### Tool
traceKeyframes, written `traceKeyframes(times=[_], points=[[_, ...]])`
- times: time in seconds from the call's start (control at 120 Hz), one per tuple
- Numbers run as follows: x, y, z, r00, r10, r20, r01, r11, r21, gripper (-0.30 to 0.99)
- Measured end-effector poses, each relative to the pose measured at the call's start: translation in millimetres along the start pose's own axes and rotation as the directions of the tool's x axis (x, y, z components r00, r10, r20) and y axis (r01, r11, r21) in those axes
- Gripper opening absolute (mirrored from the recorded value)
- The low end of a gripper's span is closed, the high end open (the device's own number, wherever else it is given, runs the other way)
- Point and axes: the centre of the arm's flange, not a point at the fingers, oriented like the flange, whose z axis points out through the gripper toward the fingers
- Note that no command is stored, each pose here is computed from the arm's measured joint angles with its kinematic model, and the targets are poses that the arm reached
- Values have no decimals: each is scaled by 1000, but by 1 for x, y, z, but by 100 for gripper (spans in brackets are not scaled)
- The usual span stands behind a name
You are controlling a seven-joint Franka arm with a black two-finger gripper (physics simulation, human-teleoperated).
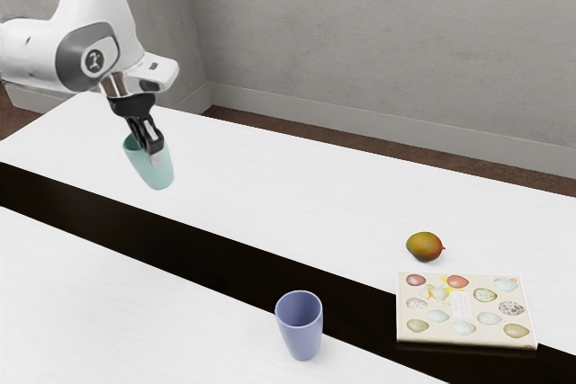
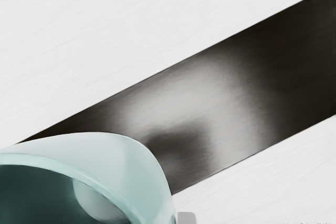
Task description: Place the left cup onto the right cup
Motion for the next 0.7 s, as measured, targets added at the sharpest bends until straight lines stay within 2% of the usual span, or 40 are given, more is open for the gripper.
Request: traceKeyframes(times=[0.258,0.7], points=[[27,70,1,993,116,32,-115,993,-33,-9],[63,197,-4,951,308,36,-307,951,-36,-9]])
